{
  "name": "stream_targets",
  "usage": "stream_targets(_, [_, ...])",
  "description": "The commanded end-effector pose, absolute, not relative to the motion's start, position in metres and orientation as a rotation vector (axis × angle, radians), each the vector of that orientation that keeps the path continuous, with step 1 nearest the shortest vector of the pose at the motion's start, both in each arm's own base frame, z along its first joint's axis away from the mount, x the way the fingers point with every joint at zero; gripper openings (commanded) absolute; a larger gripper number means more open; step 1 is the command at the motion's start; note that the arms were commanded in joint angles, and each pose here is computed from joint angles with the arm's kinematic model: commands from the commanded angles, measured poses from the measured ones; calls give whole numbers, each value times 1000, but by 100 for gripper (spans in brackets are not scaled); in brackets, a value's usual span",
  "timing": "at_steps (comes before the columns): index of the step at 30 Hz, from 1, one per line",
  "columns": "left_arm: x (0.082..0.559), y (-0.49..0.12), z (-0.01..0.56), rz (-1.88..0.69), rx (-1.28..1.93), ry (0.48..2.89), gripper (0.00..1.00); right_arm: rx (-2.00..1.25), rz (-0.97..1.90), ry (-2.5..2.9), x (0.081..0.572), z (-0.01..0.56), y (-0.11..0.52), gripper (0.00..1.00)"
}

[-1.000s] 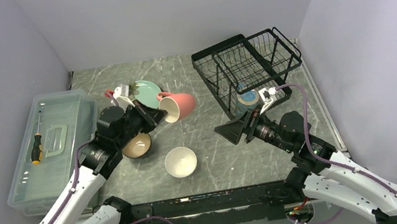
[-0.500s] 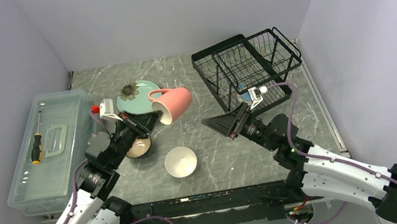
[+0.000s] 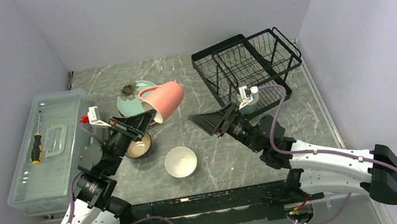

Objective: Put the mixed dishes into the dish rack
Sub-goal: Pick up the cup at the center of the board.

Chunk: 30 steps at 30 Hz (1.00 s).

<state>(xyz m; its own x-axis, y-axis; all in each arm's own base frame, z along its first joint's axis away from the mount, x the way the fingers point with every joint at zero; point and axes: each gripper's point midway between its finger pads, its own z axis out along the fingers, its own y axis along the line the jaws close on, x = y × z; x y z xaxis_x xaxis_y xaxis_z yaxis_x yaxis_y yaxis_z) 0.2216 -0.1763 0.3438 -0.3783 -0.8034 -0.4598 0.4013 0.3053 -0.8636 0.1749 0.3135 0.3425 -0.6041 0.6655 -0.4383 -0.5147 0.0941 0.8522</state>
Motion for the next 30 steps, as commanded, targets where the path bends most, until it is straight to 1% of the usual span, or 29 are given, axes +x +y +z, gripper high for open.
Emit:
stream_targets(1, [203,-163,403,-1508,-423,1222,0,162,1693,1270,179,402,308,100])
stream_targets(5, [204,-158,400,-1540,-478,1194,0,159,1701,1234,183,411,315,100])
stream_targets(14, [197,-158,407,-1588,-469,1162,0,137,1688,1238,193,421,336,100])
stream_targets(23, [196,-158,409,-1627,-496,1156,0,136,1651,1261,204,420,349,100])
stream_targets(30, [192,-162,416,-1647,-459,1152,0,141,1660,1289,211,413,364,100])
